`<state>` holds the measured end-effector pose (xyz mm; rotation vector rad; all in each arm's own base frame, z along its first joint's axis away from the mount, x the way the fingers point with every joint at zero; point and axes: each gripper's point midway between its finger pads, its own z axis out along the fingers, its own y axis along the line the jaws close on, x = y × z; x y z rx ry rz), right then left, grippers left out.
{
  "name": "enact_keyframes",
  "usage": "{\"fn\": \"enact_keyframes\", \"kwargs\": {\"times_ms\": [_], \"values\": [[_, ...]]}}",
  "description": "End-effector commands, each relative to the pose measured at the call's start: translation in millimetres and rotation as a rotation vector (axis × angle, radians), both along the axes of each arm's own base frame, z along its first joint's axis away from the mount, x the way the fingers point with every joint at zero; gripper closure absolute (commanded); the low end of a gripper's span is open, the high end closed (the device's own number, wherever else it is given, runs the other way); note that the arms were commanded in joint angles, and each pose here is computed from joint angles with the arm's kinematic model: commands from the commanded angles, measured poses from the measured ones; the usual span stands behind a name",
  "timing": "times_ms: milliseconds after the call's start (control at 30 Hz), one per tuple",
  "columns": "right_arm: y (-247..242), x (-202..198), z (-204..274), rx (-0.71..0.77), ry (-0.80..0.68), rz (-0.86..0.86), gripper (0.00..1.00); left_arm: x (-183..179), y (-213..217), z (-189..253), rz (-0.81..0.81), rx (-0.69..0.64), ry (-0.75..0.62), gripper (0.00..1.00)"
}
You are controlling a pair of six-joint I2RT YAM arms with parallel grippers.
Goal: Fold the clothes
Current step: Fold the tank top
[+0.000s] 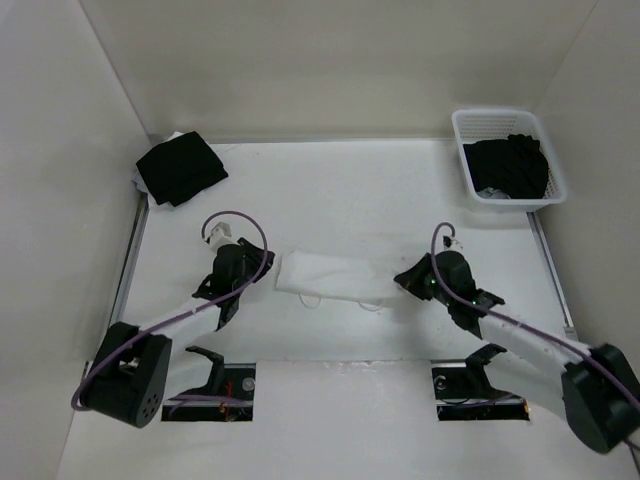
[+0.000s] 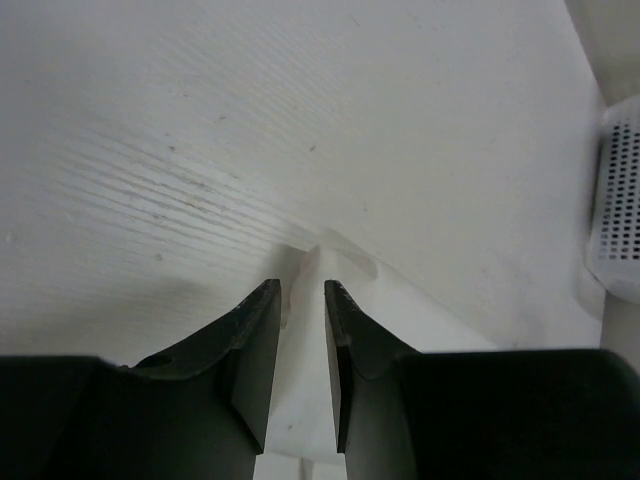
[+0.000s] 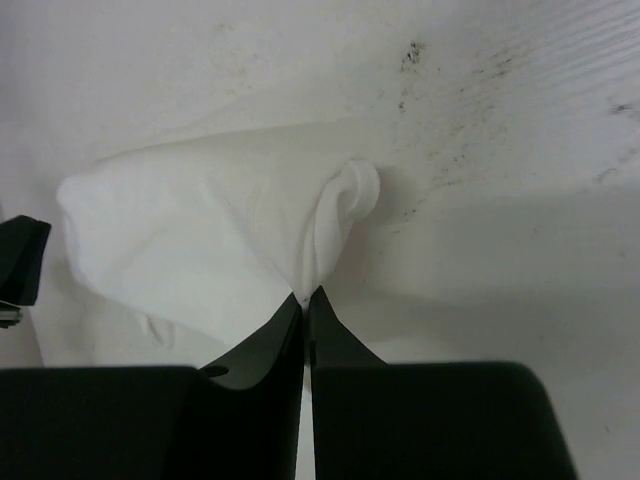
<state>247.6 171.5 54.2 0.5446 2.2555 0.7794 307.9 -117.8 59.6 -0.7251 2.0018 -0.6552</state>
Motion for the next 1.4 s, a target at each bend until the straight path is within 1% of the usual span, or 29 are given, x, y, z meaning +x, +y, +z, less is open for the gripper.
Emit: {"fn": "enact_keyframes", "kwargs": {"times_ms": [0, 67, 167, 267, 367, 500, 700, 833, 867, 1000, 1033, 1067, 1100, 1167, 1233, 1267, 1300, 1367], "values": [[-25.9, -9.7, 19.1, -0.062, -0.041, -0.070, 0.94, -7.0, -17.9, 28.5, -0.071, -0.032, -0.081, 0.77], [-34.8, -17.1, 37.4, -0.070, -0.062, -0.086, 0.94, -14.6, -21.9, 31.7, -0.087, -0.033, -0.083, 0.77], [-31.0, -26.1, 65.1, -0.083, -0.087, -0.057, 0.94, -23.8, -25.8, 34.5, -0.109, -0.039, -0.089, 0.77], [-13.7, -26.5, 84.7, -0.116, -0.096, -0.008, 0.93, -29.4, -26.9, 36.4, -0.121, -0.044, -0.089, 0.77], [15.8, -19.9, 99.5, -0.156, -0.094, 0.042, 0.91, -34.2, -30.0, 39.8, -0.138, -0.055, -0.099, 0.77], [52.0, -1.8, 102.3, -0.207, -0.056, 0.082, 0.91, -40.9, -36.0, 45.2, -0.165, -0.077, -0.119, 0.76], [104.8, 31.5, 105.7, -0.227, -0.016, 0.118, 0.92, -45.0, -41.2, 50.6, -0.192, -0.096, -0.145, 0.76], [143.1, 49.2, 88.4, -0.239, 0.027, 0.147, 0.91, -46.3, -42.1, 52.4, -0.206, -0.112, -0.161, 0.75], [151.2, 52.3, 83.3, -0.238, 0.038, 0.151, 0.90, -46.4, -42.2, 53.8, -0.209, -0.116, -0.166, 0.75], [193.5, 60.0, 74.3, -0.203, 0.052, 0.192, 0.69, -45.8, -42.7, 61.9, -0.216, -0.123, -0.188, 0.75], [198.6, 61.4, 79.9, -0.191, 0.032, 0.191, 0.62, -45.5, -42.7, 64.6, -0.218, -0.123, -0.194, 0.75], [202.7, 62.1, 89.1, -0.171, 0.002, 0.191, 0.53, -45.7, -44.7, 68.9, -0.224, -0.125, -0.205, 0.75], [205.3, 61.5, 99.3, -0.147, -0.029, 0.193, 0.49, -45.8, -46.5, 72.2, -0.228, -0.125, -0.211, 0.75], [202.2, 56.9, 122.6, -0.090, -0.096, 0.193, 0.45, -45.8, -52.8, 79.3, -0.245, -0.125, -0.226, 0.75], [189.6, 49.4, 137.1, -0.049, -0.149, 0.180, 0.47, -44.8, -63.8, 85.9, -0.269, -0.122, -0.233, 0.75], [181.5, 44.0, 139.6, -0.034, -0.168, 0.178, 0.51, -44.3, -71.2, 88.0, -0.283, -0.117, -0.233, 0.75], [173.7, 38.5, 138.7, -0.024, -0.185, 0.178, 0.59, -43.1, -79.3, 90.7, -0.296, -0.112, -0.237, 0.75], [152.7, 34.8, 123.3, -0.029, -0.180, 0.170, 0.79, -41.7, -99.8, 95.5, -0.331, -0.103, -0.248, 0.75]]}}
